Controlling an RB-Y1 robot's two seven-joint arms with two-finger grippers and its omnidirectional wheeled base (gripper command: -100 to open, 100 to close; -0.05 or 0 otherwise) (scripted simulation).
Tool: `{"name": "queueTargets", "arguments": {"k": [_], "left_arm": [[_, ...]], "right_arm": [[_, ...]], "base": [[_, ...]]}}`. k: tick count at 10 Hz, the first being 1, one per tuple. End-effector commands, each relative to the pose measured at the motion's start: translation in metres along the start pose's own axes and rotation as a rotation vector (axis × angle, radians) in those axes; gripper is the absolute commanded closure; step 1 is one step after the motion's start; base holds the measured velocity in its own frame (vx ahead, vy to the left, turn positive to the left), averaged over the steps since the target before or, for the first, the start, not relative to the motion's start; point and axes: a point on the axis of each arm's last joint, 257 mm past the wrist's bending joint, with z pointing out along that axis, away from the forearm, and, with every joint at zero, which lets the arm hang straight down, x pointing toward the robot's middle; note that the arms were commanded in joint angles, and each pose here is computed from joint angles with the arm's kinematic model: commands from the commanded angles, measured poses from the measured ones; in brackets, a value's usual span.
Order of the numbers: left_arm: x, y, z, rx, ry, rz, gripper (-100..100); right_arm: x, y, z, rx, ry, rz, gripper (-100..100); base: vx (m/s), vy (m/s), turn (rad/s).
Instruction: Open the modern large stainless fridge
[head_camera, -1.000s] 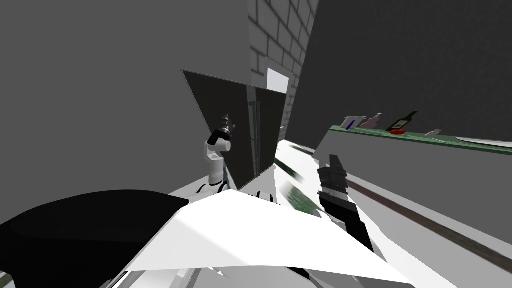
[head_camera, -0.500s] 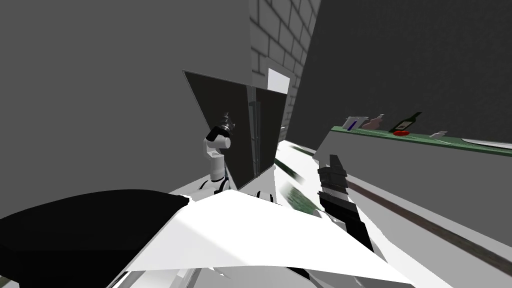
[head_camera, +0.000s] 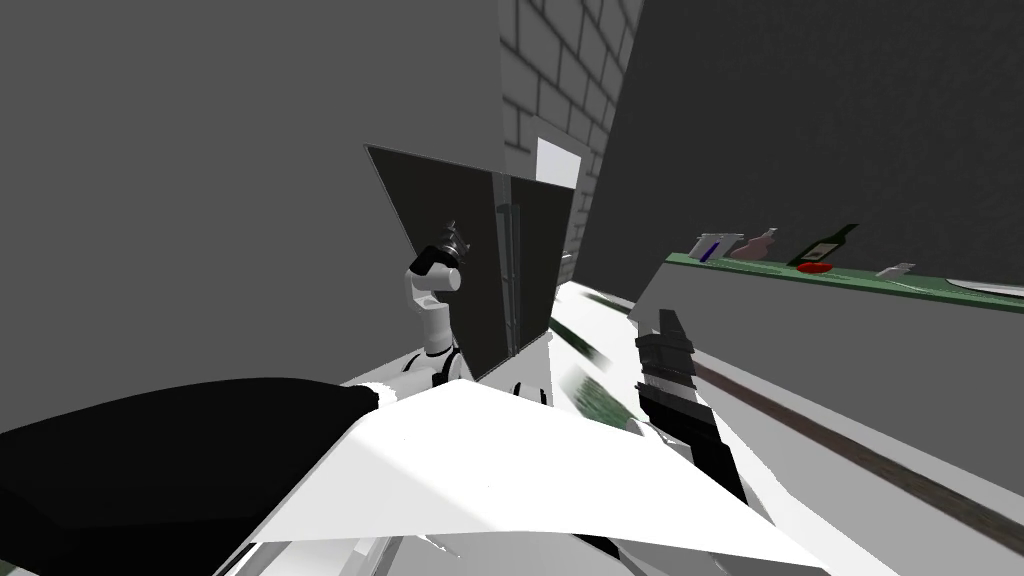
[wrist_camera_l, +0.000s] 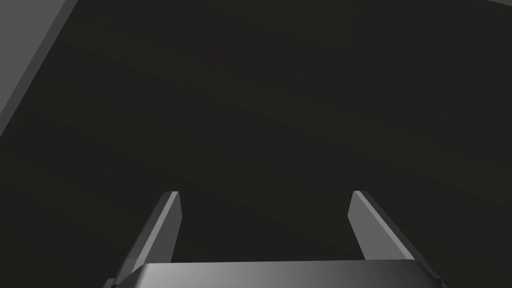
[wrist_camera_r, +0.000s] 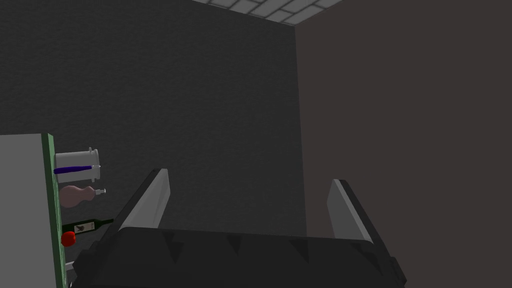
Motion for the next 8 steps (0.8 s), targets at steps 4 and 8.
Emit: {"name": "queueTargets", "arguments": {"k": [4,8], "left_arm": [[-0.003,-0.014,0.013,-0.037,-0.038,-0.075,-100],[0.001,-0.017,0.019,-0.073,-0.049,-0.122,-100]], "right_arm": [[0.0,0.0,0.0,0.0,0.0,0.0,0],[0.0,0.0,0.0,0.0,0.0,0.0,0]], "base": [[0.008,-0.023,0.024],[0.011,-0.022,0.029]]}}
